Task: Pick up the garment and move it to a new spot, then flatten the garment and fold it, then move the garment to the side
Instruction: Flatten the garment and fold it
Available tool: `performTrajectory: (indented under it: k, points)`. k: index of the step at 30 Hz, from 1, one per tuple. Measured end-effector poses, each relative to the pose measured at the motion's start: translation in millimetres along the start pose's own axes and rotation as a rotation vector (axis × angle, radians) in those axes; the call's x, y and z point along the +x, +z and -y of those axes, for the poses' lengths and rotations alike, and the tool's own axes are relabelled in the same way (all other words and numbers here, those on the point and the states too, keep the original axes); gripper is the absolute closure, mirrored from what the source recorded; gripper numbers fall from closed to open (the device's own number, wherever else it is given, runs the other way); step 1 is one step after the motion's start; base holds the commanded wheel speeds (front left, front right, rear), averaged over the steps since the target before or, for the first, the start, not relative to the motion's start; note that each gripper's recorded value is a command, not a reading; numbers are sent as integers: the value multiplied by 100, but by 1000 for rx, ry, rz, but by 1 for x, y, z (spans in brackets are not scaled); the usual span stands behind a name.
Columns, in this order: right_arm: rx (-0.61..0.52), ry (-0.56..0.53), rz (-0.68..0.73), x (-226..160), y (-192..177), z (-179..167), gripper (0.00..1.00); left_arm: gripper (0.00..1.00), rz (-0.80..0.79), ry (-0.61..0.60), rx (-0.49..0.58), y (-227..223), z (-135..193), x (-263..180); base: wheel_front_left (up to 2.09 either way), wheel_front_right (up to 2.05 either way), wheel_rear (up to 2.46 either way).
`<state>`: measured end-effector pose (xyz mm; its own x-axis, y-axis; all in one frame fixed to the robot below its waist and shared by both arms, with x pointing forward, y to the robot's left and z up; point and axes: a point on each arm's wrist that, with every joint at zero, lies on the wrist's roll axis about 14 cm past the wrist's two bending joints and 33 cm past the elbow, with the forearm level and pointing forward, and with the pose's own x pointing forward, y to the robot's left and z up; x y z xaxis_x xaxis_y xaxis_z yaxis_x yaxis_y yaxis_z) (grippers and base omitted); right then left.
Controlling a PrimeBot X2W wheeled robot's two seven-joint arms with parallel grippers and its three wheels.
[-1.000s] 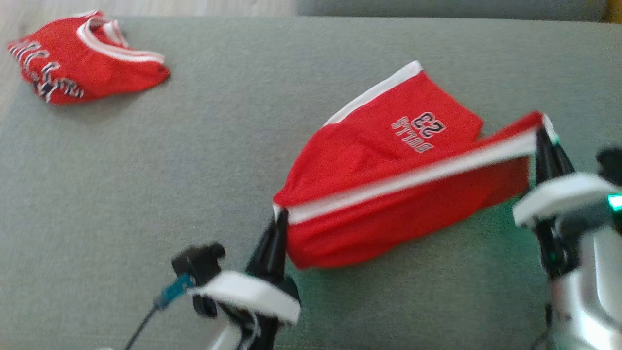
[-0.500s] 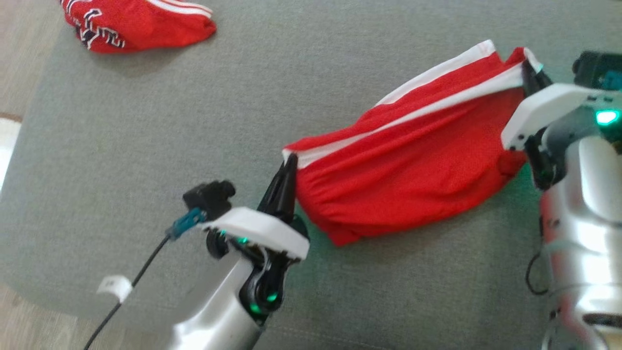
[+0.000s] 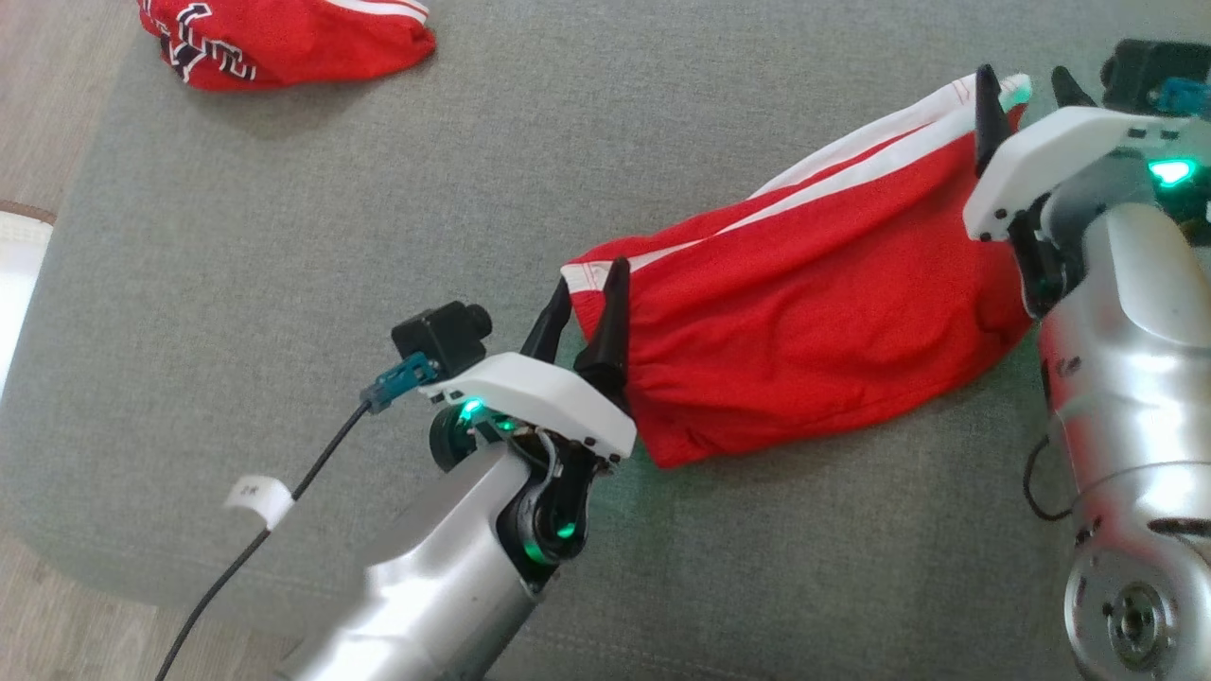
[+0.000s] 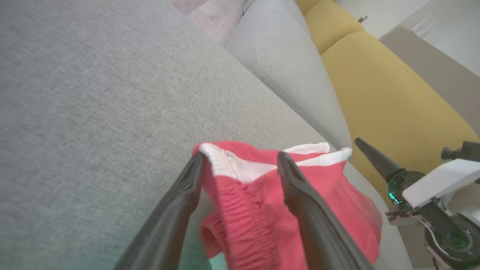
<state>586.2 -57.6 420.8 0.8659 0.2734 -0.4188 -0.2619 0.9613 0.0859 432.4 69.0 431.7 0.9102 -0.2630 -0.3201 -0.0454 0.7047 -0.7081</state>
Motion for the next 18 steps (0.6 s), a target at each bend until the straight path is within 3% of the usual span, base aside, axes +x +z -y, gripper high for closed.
performTrajectory:
  k: [6, 18]
  points:
    - [-18, 19, 49, -1, 16, -7, 0, 0, 6, -6, 32, 0, 4, -2, 0, 0, 0]
    - [-63, -26, 43, -25, 23, 23, 0, 0, 68, 37, 244, 14, -27, -46, 0, 0, 0]
